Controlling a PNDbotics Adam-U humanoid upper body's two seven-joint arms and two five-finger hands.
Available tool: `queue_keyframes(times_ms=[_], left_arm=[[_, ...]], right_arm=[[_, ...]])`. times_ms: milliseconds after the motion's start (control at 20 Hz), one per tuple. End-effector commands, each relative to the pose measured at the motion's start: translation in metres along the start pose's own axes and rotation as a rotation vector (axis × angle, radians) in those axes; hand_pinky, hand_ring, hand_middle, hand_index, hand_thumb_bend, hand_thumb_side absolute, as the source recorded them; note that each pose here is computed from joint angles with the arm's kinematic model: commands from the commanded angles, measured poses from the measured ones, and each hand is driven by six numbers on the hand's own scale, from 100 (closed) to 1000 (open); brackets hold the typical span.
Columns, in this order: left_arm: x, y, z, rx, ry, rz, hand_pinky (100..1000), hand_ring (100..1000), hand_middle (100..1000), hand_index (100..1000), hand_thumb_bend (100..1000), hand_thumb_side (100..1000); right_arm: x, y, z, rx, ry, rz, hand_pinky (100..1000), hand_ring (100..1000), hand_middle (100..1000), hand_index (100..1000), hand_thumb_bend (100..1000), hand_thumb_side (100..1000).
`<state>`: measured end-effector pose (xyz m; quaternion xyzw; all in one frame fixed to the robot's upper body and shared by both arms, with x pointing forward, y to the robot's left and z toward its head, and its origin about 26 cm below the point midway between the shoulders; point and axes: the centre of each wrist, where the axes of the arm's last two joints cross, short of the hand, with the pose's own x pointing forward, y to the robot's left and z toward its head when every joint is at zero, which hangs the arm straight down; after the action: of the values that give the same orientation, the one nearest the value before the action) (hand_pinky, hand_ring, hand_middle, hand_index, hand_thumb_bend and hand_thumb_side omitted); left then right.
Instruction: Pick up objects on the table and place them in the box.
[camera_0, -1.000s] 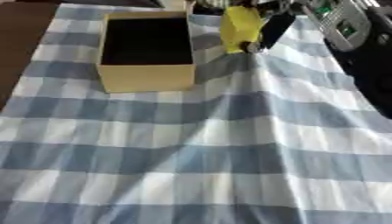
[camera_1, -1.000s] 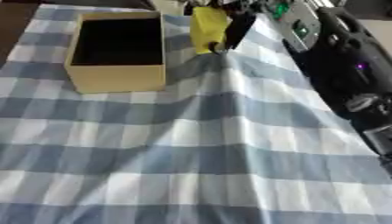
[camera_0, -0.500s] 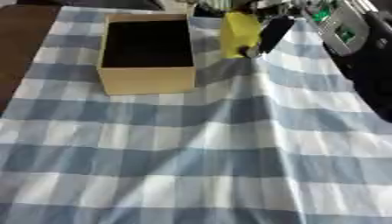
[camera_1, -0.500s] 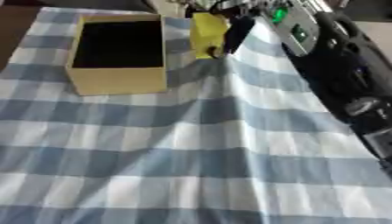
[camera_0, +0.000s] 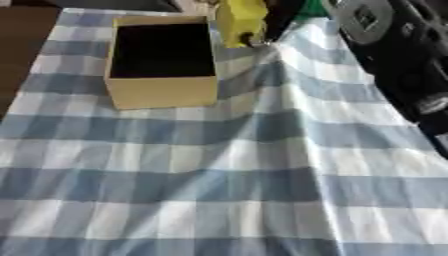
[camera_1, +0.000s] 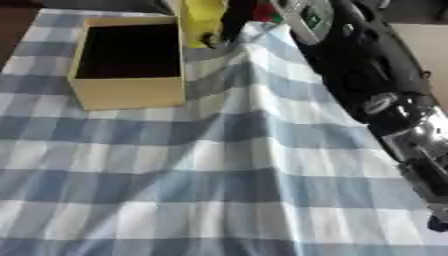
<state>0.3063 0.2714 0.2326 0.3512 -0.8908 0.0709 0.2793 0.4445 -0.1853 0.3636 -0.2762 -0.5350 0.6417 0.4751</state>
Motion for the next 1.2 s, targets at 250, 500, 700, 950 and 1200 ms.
queue_keyframes(times_ms=[250,500,700,950,1200], left_arm=[[0.009,0.000,-0.009,0.003,-0.047,0.024,953,687,527,757,100,286],[0.013,-0.003,-0.012,0.004,-0.060,0.044,953,688,527,757,100,288],[0.016,-0.005,-0.015,0.004,-0.073,0.059,953,688,527,757,100,288],[0.019,-0.006,-0.017,0.004,-0.081,0.071,953,688,527,757,100,289],[0.019,-0.007,-0.017,0.002,-0.082,0.074,953,687,526,757,100,289]], right_arm=[[0.014,-0.013,-0.011,-0.107,0.012,-0.033,898,926,816,872,100,198],[0.026,-0.009,-0.024,-0.114,-0.008,-0.051,898,925,822,878,100,198],[0.028,-0.004,-0.033,-0.134,-0.003,-0.070,903,937,841,891,100,198],[0.023,0.004,-0.044,-0.174,0.028,-0.066,910,953,875,928,100,175],[0.023,0.008,-0.049,-0.203,0.036,-0.009,940,992,940,1000,100,304]])
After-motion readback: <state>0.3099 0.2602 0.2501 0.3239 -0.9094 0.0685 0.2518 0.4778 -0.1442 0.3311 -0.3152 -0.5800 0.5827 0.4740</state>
